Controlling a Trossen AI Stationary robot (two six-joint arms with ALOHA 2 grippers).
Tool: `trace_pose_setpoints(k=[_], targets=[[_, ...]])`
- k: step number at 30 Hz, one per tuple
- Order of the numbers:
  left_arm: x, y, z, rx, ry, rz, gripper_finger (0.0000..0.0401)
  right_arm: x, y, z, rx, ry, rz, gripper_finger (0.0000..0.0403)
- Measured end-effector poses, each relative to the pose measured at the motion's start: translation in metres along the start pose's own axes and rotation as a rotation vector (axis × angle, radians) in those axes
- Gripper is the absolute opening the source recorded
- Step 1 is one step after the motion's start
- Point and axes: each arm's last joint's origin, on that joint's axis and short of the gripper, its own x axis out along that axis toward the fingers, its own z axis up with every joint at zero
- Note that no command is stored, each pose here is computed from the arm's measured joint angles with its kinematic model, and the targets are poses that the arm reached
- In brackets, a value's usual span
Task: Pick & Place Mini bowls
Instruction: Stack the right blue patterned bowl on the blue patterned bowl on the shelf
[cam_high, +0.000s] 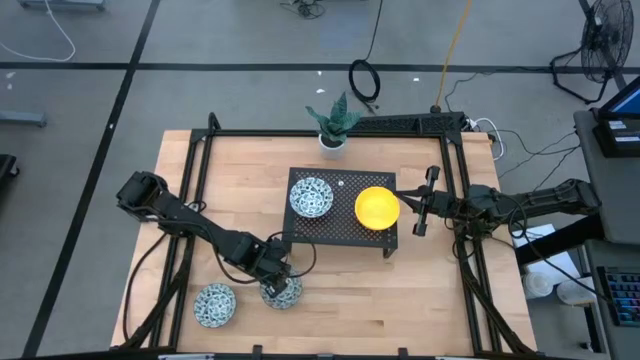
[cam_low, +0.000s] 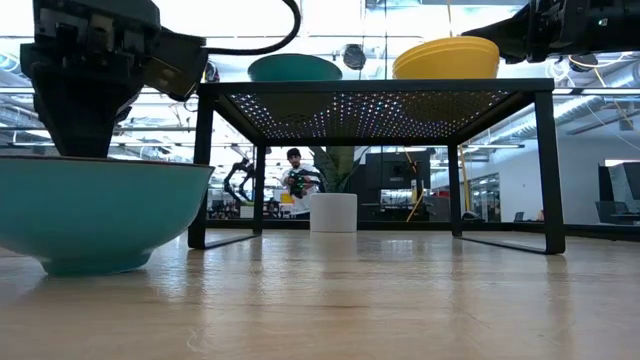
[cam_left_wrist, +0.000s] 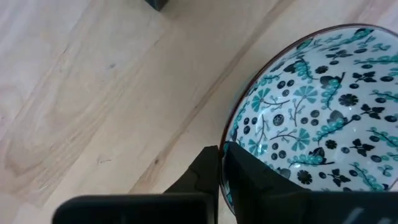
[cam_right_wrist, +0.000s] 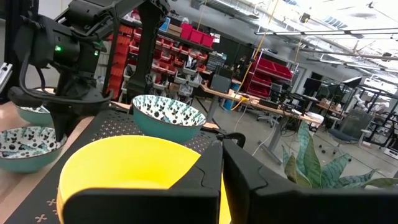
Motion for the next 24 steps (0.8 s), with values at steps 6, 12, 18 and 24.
trace_pose_setpoints(k=[6, 12, 18, 24], targets=[[-0.008, -0.001, -0.003, 0.055, -0.002, -0.047, 0.0008, 0.0, 0.0, 0.0, 0.0, 0.0, 0.0, 0.0], [-0.033, 0.0, -0.006, 0.132, -0.118, -0.138, 0.0006, 0.0, 0.0, 0.0, 0.001, -0.002, -0.001, 0.0], [-0.065, 0.006, -0.008, 0.182, -0.282, -0.212, 0.0006, 0.0, 0.0, 0.0, 0.001, -0.001, -0.001, 0.0], [-0.105, 0.017, -0.001, 0.115, -0.427, -0.388, 0.0011, 0.0, 0.0, 0.0, 0.001, -0.003, -0.001, 0.0]])
